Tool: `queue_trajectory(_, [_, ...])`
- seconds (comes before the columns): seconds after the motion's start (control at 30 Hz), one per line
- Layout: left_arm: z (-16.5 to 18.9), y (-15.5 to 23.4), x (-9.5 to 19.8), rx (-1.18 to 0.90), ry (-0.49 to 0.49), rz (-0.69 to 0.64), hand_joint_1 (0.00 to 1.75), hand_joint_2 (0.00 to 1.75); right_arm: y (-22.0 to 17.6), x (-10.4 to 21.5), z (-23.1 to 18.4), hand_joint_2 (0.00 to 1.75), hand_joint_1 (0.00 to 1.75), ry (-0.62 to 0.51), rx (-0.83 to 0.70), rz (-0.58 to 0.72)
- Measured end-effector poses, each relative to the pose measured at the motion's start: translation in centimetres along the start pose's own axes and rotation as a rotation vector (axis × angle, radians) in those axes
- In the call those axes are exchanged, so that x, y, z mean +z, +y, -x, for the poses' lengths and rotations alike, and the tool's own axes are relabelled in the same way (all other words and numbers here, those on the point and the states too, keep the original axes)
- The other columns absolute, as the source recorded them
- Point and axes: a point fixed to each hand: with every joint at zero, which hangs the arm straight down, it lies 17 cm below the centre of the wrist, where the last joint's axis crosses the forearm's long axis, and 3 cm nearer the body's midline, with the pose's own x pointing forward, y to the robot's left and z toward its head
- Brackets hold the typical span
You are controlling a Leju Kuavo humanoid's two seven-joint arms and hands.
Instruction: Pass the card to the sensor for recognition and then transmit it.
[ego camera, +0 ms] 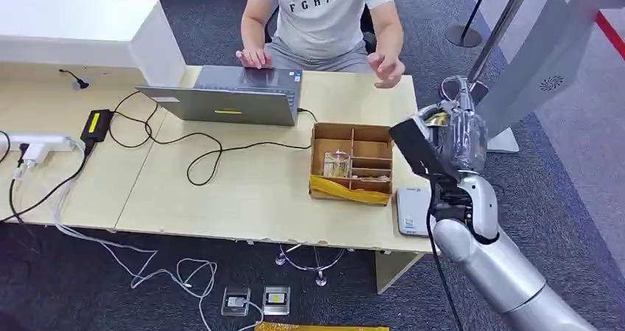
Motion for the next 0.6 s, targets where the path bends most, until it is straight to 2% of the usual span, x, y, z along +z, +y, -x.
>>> queue_trajectory(0.2, [0.0,-0.2,0.0,-0.009,-0.002,0.010,0.00,0.00,2.0,0.4,-0.4,1.75,1.75,-0.012,0.049,-0.025])
queue_trajectory(0.6, [0.1,-0.5,0.1,0.011,0.007,0.038,0.00,0.00,3.3,1.1,1.3,1.75,1.75,-0.004,0.171,-0.062])
